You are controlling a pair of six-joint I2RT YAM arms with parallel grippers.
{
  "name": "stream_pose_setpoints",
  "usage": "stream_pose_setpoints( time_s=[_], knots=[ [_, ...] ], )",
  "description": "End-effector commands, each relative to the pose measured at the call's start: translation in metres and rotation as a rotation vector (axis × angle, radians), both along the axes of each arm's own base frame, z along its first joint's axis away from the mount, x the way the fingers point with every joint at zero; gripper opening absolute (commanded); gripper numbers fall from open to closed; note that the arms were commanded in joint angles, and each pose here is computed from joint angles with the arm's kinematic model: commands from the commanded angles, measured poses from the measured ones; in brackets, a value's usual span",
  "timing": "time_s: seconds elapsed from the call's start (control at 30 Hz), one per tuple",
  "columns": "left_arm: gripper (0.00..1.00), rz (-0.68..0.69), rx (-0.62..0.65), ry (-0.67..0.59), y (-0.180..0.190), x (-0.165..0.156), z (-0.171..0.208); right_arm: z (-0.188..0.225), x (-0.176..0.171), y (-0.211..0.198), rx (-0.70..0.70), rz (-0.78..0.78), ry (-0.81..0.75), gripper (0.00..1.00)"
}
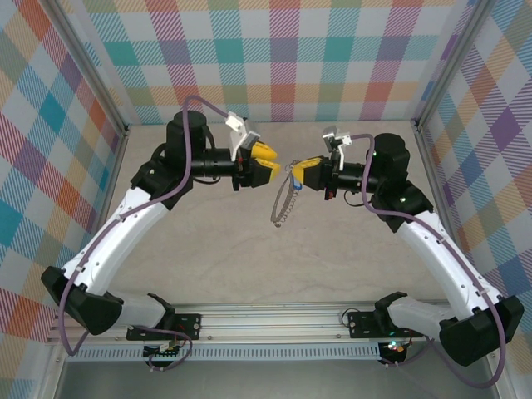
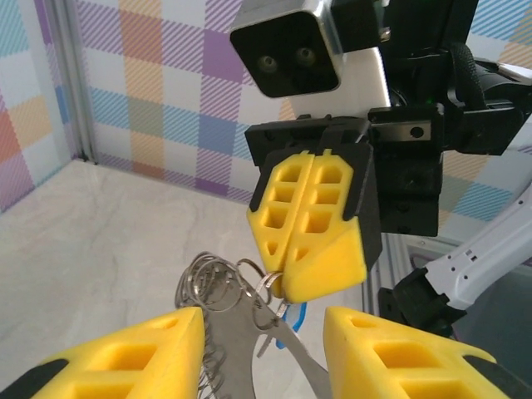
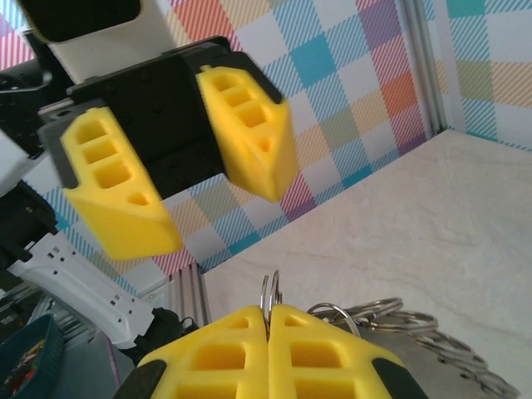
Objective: Put the keys on the keyring
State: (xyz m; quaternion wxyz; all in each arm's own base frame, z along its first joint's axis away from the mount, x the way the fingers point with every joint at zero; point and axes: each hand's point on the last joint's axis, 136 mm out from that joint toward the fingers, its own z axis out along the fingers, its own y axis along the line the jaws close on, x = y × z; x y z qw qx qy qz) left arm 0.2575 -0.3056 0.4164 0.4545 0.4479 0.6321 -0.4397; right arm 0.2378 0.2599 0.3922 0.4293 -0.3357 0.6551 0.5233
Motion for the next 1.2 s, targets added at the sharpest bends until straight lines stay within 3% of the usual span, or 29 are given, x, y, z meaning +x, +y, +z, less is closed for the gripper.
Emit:
stream_pose_setpoints(
  time_s=[0.0,0.9,1.07,1.17],
  knots=[
    [0.41,-0.079,-0.01,0.018,-0.001,-0.007,0.006,0.022,-0.012,0.0,0.03,0.071,-0.083,0.0],
    [0.28,-0.203,-0.022,0.144,-0.02,-0.002,-0.014,0.012,-0.002,0.005,0.031,0.074,-0.053,0.0],
    [0.14,-0.215,-0.02,0.154,-0.023,-0.002,-0.016,0.012,-0.001,0.005,0.032,0.071,-0.052,0.0],
    [0.0,-0.217,-0.025,0.148,-0.024,-0.002,-0.014,0.01,-0.001,0.005,0.033,0.073,-0.045,0.0]
  ],
)
